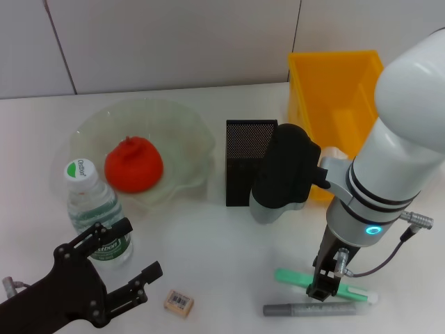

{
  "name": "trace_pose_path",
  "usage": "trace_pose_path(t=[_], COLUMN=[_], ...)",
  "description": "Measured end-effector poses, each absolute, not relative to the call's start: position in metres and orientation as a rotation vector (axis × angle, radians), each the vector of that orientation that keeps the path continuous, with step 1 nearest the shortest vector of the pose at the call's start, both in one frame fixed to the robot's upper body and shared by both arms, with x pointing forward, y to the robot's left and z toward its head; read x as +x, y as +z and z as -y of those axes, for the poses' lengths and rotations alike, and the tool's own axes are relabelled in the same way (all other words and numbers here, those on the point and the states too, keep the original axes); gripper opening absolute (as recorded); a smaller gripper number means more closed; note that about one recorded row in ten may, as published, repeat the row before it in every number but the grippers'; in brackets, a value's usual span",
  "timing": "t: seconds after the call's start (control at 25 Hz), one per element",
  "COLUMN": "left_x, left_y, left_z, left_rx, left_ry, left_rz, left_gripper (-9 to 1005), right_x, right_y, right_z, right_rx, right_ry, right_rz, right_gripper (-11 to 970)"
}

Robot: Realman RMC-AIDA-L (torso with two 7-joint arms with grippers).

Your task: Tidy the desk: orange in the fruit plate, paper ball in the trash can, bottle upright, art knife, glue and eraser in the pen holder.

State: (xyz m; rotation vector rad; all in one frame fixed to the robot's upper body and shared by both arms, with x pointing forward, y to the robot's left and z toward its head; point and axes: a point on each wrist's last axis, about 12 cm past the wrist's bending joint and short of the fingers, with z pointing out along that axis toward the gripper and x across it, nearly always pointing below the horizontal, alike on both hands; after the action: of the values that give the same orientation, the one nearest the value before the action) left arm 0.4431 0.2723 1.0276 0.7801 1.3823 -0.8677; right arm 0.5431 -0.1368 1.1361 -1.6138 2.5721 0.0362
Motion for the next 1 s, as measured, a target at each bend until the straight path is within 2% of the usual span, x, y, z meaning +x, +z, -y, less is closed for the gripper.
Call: trace_pose_path(t=[0.44,1.0], left_x=[0.4431,0.4434], left_y=[1.0276,1.0281], left_z=[-0.2723,-0.2721], left_rx=[0.78,0.78], left_ry=[-0.868,-0.868], left_rz=[-1.382,-1.379], left_gripper=[800,800], right_x=[0.5423,0.5427], right_y=[1.1306,1.1279], right_z=[0.1355,0.1381], right_rx=[-1.655,-1.675], right_ry=[0.057,0.055], right_rz=[-2.572,-2.582], right_gripper=[436,238])
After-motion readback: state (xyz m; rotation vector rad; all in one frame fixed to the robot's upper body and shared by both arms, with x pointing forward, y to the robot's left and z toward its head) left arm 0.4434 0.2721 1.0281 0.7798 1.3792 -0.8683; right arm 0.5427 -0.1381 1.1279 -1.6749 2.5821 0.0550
